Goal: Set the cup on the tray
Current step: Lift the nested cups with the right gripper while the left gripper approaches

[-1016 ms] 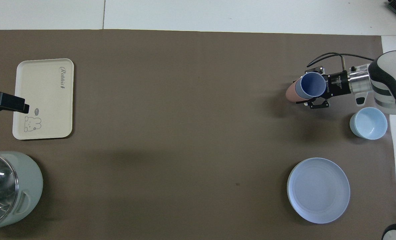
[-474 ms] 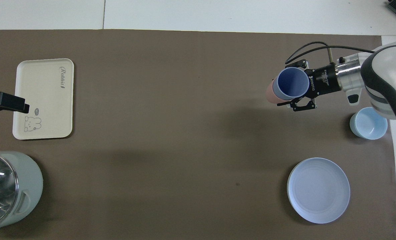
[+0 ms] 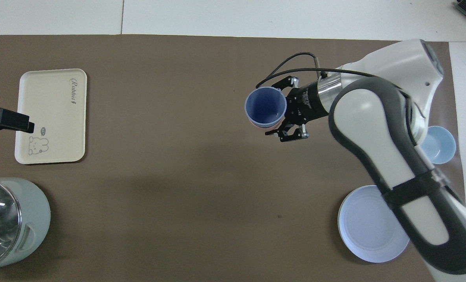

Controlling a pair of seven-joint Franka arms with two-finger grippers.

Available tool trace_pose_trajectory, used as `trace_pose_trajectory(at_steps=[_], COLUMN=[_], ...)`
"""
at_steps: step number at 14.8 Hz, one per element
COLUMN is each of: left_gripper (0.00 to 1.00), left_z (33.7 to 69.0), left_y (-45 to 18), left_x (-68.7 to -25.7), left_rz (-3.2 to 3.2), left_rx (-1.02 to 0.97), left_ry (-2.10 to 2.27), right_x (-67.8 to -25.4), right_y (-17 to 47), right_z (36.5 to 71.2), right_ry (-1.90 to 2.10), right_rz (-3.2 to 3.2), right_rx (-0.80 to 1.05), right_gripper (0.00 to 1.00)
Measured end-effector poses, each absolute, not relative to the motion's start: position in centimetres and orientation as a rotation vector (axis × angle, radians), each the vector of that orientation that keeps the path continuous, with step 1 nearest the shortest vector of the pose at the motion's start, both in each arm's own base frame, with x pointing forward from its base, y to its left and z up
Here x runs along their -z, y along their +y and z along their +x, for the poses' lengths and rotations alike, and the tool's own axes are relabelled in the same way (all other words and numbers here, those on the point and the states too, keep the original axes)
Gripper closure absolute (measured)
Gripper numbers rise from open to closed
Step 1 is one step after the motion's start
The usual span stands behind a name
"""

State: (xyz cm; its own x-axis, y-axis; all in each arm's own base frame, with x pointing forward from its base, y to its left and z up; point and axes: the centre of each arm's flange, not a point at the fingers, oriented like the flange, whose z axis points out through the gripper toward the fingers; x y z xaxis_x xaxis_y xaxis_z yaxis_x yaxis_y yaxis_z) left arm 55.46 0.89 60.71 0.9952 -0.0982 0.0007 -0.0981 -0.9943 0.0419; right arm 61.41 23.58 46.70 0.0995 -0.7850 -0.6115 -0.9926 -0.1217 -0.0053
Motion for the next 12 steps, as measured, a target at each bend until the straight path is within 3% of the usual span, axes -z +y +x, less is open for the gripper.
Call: trace_pose_trajectory(at_steps=[8,12], left_gripper=[0.0,0.0], left_z=[55.6,55.4], left_y=[0.5,-6.5], left_x=[-60.8,-61.7], left_rz=[3.092,3.015], left_rx=[-0.013,-0.022], left_ry=[-0.013,0.264], right_x=[-51.3,-51.2], right_y=[32.4,33.5], right_z=[59.3,58.7], right_ry=[1.879,1.893], right_rz=[-1.803,-1.833], right_rx=[-0.622,-0.605], right_gripper=[0.24,0.24])
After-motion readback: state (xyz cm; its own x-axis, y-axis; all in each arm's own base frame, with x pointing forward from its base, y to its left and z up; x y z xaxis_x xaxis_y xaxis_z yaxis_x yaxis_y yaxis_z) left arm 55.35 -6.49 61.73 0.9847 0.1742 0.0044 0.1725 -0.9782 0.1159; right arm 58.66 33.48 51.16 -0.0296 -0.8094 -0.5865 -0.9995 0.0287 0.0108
